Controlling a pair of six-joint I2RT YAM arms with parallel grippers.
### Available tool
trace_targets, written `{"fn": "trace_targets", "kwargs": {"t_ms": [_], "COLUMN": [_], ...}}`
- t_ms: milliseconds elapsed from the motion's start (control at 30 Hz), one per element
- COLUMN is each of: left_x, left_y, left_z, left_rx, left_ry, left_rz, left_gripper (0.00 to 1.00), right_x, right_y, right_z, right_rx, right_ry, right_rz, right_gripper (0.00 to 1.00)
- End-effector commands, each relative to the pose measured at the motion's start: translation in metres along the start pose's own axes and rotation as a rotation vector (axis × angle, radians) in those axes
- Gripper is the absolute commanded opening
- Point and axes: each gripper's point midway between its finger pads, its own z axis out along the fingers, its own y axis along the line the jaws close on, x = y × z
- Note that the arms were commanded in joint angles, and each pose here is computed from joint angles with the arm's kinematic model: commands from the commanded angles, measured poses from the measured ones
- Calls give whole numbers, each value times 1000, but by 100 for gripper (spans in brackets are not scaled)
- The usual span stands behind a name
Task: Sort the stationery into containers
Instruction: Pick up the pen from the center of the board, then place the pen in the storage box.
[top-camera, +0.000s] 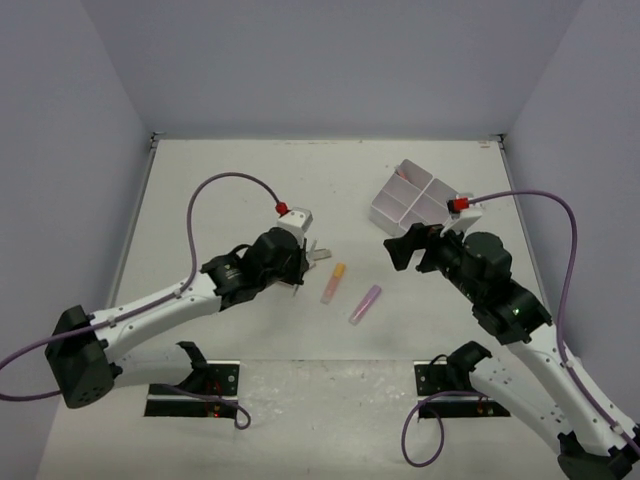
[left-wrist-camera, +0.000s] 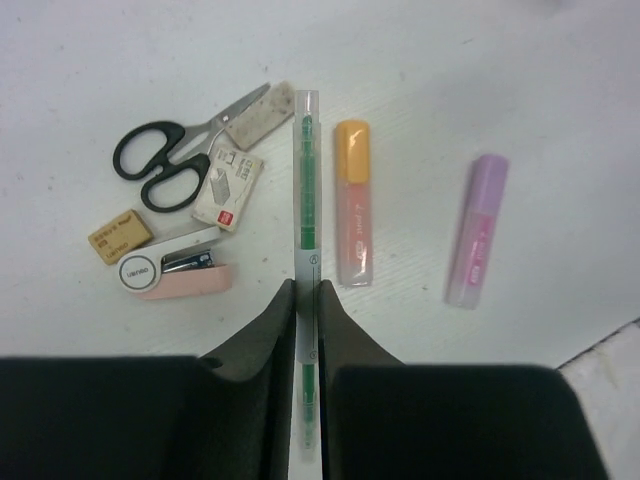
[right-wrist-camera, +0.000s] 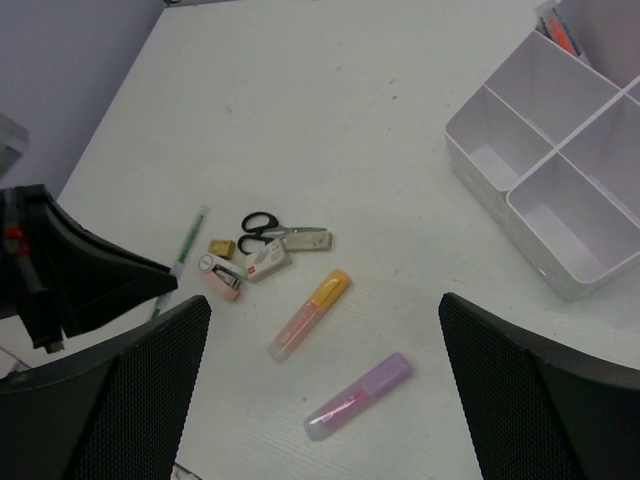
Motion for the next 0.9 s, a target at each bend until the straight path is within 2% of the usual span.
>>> {"fn": "trace_targets", "kwargs": {"t_ms": [0,167,200,333,400,533,867], "left_x": [-36,-56,-71,-61,-57,-58,-54], "left_y": [-22,-43,-52,-68,-82,-94,-98], "left_z": [-35,-73,-95,-114,-127,-140,-140], "left_rx": [157,370,453,624,741,840,875], "left_ry": [-173,-380,-495,-585,-632,-681,-688], "left_rz": [-5,8,12,62,94,115,135], "left_gripper": [0,0,0,0,0,0,0], "right_x": [-10,-31,-40,-48,-45,-45,-10], "right_y": [20,63,74,122,144,151,174], "right_z": [-1,-23,-31,-49,-50,-32,-10], "right_rx": [-97,-310,-358,-632,-763,-732,-720], "right_ry": [-14,-55,-75,-48,17,42,166], "right_rz": [-10,18,47,60,97,130,126], "right_gripper": [99,99,99,97,93,89,75]}}
